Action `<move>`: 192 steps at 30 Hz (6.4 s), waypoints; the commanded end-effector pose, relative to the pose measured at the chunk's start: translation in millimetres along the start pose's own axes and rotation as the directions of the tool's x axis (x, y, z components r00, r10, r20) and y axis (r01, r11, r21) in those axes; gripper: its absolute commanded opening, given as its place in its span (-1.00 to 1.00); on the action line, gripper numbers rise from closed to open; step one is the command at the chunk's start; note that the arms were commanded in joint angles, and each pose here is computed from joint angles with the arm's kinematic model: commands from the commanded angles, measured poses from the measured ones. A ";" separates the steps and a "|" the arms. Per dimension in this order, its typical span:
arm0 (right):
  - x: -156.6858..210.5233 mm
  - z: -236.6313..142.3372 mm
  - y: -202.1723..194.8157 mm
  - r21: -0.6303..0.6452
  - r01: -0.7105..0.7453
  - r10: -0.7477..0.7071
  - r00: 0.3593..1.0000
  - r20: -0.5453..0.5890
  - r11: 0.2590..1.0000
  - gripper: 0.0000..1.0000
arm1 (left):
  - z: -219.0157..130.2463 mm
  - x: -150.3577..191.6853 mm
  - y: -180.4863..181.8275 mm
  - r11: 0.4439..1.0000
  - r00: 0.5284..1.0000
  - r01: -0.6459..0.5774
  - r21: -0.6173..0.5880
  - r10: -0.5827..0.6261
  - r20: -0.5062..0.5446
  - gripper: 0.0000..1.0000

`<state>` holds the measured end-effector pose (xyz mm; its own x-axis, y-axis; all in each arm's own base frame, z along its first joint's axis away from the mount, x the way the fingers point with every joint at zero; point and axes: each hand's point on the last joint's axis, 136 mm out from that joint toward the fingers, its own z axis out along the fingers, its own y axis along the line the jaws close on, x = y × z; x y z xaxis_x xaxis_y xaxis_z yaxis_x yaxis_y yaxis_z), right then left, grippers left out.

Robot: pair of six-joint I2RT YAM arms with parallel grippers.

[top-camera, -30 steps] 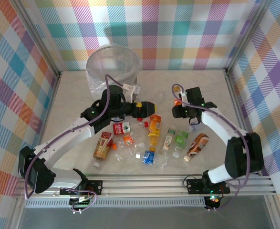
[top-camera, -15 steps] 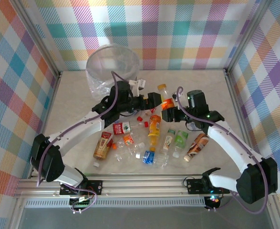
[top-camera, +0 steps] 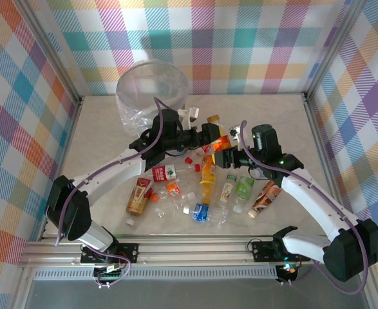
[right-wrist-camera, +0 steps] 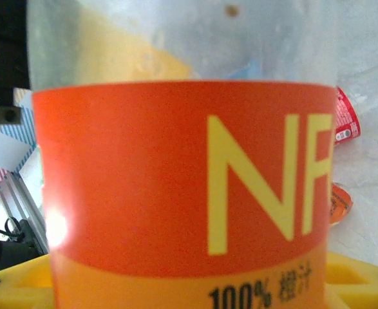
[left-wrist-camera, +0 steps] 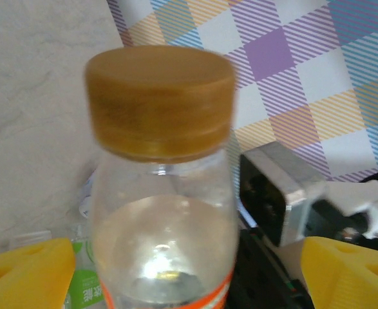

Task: Put the plastic bottles in the bin

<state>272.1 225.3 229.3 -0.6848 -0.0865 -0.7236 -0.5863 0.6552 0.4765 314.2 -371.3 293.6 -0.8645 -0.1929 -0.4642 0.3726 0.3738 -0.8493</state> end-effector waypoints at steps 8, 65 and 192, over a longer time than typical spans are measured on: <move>-4.6 -4.8 17.3 -0.072 0.035 -0.032 0.999 0.034 0.997 0.04 | 9.3 -4.9 -20.3 0.996 1.000 0.016 0.089 -0.015 -0.008 0.66; -31.8 -74.5 57.3 -0.048 0.240 -0.220 0.941 0.259 0.970 0.99 | -107.6 -140.7 -45.0 0.888 0.922 -0.325 -0.326 0.374 0.099 0.12; 149.3 -48.3 -94.9 0.643 -0.530 0.674 0.738 0.029 0.553 0.48 | -171.5 -12.4 10.0 0.927 0.968 -0.236 -0.292 0.249 0.007 1.00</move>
<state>211.7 107.0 108.5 -0.8824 0.3734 -0.2863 0.2855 0.9086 0.3050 277.5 -202.3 316.6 -0.7681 -0.0726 -0.6362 0.4063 0.7127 -0.5718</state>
